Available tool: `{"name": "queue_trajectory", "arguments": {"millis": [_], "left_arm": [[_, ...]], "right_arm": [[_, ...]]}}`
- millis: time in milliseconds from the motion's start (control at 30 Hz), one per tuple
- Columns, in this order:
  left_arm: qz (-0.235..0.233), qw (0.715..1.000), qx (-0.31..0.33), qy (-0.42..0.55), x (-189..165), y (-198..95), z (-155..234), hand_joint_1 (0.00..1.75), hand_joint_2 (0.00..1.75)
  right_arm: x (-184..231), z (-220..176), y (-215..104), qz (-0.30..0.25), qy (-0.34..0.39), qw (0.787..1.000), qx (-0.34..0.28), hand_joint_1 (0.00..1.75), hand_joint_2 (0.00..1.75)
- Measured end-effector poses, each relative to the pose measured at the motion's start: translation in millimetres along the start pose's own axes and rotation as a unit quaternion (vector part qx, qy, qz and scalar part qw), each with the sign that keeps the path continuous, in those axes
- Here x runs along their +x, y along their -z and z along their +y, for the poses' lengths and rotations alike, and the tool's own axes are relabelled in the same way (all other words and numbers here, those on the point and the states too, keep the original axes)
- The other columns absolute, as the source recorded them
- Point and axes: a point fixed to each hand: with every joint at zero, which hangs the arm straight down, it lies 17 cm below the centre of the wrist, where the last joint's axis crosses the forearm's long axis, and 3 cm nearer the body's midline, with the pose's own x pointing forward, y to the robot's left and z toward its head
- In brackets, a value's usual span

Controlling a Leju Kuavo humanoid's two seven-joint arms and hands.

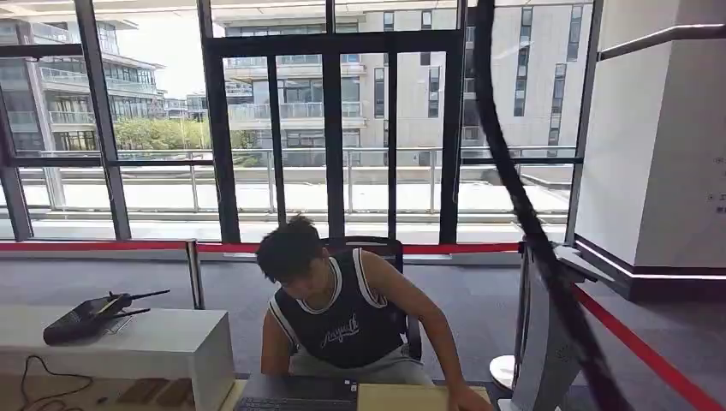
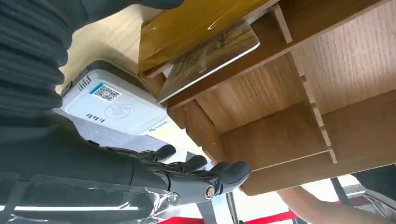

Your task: Pass the card to the sensor for recognition and then transmit it.

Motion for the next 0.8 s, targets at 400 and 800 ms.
{"name": "queue_trajectory", "arguments": {"millis": [400, 800], "left_arm": [[-0.001, 1.0, 0.0, 0.0, 0.2, 0.0, 0.1, 0.0, 0.0], [-0.001, 1.0, 0.0, -0.001, 0.4, 0.0, 0.1, 0.0, 0.0]], "right_arm": [[3.2, -1.2, 2.5, -0.004, 0.001, 1.0, -0.003, 0.19, 1.75], [3.7, -0.8, 2.7, -0.005, 0.005, 1.0, -0.002, 1.75, 1.75]]}}
